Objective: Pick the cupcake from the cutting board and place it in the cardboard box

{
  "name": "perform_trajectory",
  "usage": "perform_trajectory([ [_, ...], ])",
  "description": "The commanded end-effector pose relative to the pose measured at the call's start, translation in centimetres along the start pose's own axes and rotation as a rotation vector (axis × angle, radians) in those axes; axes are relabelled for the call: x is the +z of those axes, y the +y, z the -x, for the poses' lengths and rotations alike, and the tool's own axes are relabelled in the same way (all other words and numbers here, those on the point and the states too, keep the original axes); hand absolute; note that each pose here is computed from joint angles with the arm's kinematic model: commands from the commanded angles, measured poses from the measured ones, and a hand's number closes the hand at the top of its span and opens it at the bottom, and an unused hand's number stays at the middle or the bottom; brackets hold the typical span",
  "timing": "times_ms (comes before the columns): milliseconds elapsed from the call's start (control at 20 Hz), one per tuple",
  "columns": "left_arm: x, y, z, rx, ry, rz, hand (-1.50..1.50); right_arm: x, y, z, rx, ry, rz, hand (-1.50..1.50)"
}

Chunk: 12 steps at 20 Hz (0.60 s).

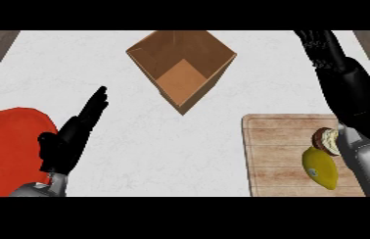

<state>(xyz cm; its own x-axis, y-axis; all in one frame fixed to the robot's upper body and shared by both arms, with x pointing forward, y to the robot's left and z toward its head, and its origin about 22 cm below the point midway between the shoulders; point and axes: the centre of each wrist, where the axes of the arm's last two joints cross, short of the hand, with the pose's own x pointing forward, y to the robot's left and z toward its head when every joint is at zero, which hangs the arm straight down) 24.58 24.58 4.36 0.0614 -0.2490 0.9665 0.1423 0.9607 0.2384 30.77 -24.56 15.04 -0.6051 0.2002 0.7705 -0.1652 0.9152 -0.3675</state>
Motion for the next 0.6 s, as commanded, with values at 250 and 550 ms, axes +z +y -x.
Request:
perform_trajectory([
  [250, 1.7, 4.9, 2.4, -0.18, 0.024, -0.284, 0.0, 2.2, -7.5, 2.2, -0.322, 0.04, 0.118, -1.5],
  [550, 0.7, 3.9, 3.5, -0.122, 0.064, -0.255, 0.0, 10.0, -8.9, 8.4, -0.077, 0.354, 0.44, -1.5],
])
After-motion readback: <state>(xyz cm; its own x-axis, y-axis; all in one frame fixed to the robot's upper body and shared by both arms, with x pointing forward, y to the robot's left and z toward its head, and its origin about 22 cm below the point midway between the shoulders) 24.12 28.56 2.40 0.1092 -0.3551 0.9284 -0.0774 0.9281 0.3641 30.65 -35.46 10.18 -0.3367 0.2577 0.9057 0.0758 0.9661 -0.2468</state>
